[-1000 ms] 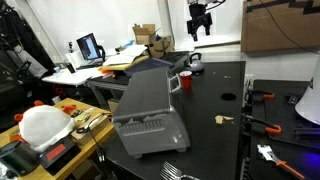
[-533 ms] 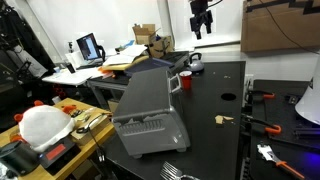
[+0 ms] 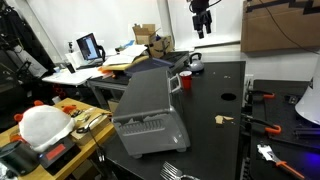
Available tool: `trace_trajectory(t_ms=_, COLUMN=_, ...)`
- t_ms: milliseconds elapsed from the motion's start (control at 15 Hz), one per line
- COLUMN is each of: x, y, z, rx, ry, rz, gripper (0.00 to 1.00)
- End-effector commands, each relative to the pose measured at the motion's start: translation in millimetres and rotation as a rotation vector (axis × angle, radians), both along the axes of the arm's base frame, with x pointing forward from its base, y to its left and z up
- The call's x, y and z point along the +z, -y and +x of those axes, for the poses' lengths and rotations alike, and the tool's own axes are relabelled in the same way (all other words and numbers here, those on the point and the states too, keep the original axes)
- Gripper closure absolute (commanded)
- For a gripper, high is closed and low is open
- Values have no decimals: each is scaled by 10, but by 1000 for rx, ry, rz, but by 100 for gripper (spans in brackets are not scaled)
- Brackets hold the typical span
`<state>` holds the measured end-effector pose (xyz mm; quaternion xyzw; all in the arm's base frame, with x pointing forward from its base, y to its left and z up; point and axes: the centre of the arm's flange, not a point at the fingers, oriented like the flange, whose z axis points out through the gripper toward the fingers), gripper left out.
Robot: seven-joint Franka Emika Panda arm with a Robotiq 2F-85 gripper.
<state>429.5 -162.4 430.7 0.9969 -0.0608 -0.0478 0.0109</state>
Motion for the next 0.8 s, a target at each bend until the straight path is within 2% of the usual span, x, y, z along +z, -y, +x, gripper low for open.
trace_trajectory(t_ms=0, x=91, y=-58, z=-89, rx=61, ry=10, rz=39, gripper=0)
trace_trajectory(t_ms=133, x=97, y=-79, z=-59, rx=50, ry=23, rz=44, gripper=0)
trace_trajectory(t_ms=200, x=88, y=-92, z=-32, rx=3, ry=23, rz=38, gripper=0)
trace_trajectory(t_ms=733, x=25, y=-44, z=10, rx=23, ry=15, rz=30, gripper=0)
